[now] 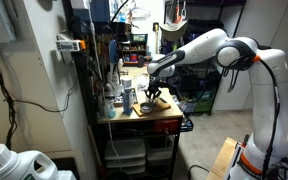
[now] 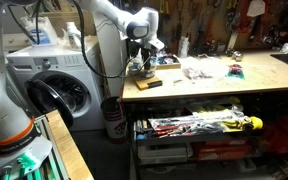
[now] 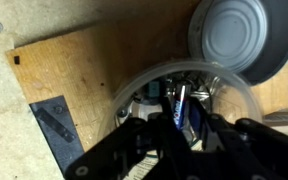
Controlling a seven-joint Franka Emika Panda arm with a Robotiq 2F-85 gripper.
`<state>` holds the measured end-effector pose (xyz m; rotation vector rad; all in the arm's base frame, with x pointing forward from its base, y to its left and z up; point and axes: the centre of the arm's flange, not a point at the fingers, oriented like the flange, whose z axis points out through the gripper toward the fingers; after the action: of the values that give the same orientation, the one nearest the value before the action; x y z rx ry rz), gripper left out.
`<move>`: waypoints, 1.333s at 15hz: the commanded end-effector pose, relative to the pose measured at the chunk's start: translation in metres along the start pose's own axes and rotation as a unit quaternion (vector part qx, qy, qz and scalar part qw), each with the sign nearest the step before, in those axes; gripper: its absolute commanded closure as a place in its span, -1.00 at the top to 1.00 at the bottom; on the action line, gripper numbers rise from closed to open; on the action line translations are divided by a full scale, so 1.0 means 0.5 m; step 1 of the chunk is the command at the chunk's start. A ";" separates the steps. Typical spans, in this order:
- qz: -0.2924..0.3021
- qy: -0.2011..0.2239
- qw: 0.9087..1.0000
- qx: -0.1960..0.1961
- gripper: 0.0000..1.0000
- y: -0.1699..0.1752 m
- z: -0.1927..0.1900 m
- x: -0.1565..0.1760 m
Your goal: Take a metal object out of the plastic bowl and place it into the metal bowl then put the metal bowl into the plastic bowl
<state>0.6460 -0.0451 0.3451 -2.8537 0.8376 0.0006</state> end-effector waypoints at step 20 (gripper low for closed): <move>-0.150 -0.017 0.986 -0.067 -0.92 -0.103 -0.116 -0.169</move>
<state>0.6112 0.0250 0.4339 -2.9913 0.4806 0.0742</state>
